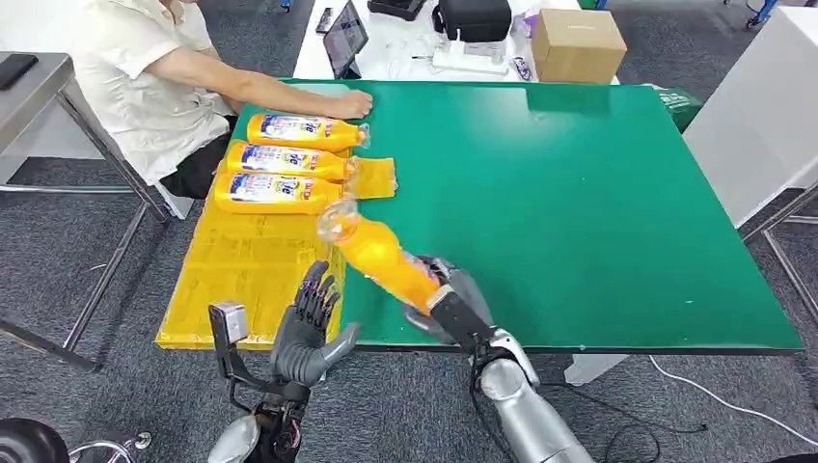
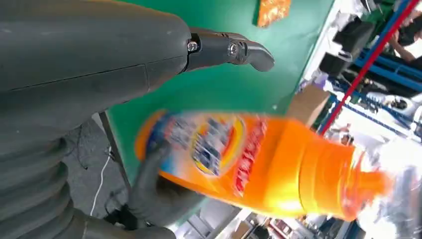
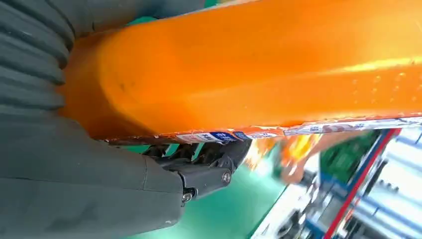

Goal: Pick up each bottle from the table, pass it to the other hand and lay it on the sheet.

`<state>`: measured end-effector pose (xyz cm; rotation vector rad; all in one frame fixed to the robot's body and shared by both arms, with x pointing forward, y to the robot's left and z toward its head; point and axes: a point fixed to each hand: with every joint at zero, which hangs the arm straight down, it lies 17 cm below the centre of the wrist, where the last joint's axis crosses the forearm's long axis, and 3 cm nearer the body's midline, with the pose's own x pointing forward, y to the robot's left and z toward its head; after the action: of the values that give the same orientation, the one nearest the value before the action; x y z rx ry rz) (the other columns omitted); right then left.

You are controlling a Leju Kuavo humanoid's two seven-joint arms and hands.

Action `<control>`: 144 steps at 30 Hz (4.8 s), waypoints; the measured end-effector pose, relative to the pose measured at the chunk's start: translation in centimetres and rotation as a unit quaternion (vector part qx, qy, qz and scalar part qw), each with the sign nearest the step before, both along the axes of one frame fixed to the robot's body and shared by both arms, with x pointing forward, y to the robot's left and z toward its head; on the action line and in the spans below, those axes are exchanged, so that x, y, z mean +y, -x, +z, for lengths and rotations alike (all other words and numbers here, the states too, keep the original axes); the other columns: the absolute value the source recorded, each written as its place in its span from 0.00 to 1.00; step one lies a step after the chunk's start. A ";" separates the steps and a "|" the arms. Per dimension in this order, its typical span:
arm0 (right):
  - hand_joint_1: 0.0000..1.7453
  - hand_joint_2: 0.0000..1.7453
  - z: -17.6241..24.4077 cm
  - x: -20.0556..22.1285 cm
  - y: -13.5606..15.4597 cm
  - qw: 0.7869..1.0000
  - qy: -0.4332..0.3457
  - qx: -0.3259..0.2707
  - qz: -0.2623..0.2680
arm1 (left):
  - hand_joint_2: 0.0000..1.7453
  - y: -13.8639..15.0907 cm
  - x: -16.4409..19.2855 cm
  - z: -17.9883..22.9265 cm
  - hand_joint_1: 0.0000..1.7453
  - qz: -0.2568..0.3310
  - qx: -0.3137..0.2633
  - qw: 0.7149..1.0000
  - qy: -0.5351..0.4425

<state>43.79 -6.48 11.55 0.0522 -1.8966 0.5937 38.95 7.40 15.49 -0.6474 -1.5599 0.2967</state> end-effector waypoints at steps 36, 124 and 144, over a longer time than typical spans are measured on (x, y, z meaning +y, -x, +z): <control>0.13 1.00 -0.3 8.5 4.8 0.993 0.019 -0.011 0.117 | 1.00 -1.9 -1.5 0.6 1.00 -0.016 -0.012 1.000 0.006; 0.00 1.00 0.0 12.2 10.1 0.979 0.091 -0.122 0.136 | 1.00 -14.9 8.3 -9.2 0.00 -0.005 -0.174 0.641 -0.747; 0.00 1.00 0.7 12.5 10.7 0.978 0.080 -0.135 0.134 | 1.00 -14.5 4.8 -4.0 0.00 0.069 -0.228 0.650 -0.721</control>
<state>33.08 6.00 12.21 0.1297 -2.1142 0.9776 53.45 12.20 11.48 0.7466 -1.7455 -1.0583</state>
